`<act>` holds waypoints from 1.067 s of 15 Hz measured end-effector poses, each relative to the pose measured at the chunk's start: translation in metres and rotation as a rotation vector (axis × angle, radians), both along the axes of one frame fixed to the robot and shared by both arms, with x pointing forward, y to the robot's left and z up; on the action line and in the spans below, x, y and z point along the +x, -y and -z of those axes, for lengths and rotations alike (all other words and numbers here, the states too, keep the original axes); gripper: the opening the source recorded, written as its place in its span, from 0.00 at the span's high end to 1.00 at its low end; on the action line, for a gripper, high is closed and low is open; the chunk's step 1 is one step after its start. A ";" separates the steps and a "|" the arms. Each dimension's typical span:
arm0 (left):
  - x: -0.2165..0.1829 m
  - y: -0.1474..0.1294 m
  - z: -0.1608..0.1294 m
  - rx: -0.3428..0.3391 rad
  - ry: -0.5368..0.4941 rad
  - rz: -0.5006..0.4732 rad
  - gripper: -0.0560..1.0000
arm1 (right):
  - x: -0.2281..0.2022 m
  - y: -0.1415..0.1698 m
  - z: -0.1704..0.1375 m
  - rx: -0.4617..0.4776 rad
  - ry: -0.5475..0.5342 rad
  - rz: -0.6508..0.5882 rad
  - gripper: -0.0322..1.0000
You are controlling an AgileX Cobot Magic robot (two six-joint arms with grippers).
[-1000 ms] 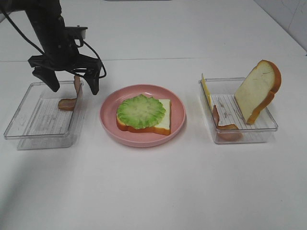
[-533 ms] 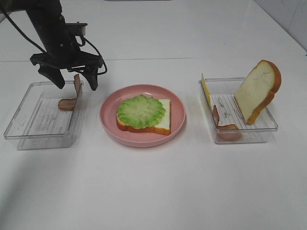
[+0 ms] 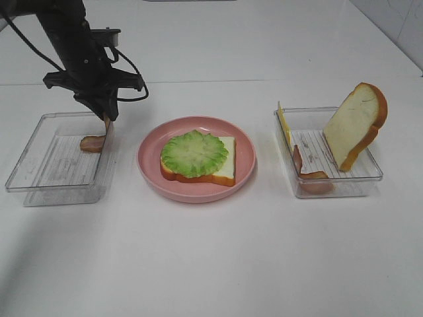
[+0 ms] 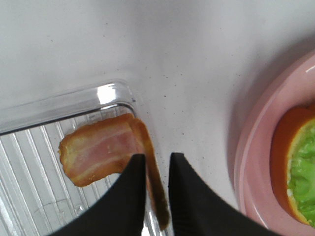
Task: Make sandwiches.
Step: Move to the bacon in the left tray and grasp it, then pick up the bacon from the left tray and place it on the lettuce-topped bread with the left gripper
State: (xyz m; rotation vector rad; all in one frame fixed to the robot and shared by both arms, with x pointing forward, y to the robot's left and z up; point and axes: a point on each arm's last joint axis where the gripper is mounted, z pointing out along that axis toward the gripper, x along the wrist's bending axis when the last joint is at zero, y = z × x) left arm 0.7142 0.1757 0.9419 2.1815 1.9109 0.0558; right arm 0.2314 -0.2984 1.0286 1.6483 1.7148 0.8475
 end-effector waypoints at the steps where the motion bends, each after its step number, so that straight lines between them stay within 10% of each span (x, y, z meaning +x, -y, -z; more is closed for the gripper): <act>1: 0.000 0.000 0.000 0.000 0.000 0.000 0.89 | 0.000 0.000 0.000 0.000 0.000 0.000 0.15; 6: -0.002 0.000 -0.005 0.002 -0.005 0.013 0.95 | 0.000 0.000 0.000 0.000 0.000 0.000 0.15; 11: -0.027 0.005 -0.096 -0.079 0.122 0.036 0.95 | 0.000 0.000 0.000 0.000 0.000 0.000 0.15; 16: -0.056 0.073 -0.119 -0.201 0.161 0.192 0.95 | 0.000 0.000 0.000 0.000 0.000 0.000 0.15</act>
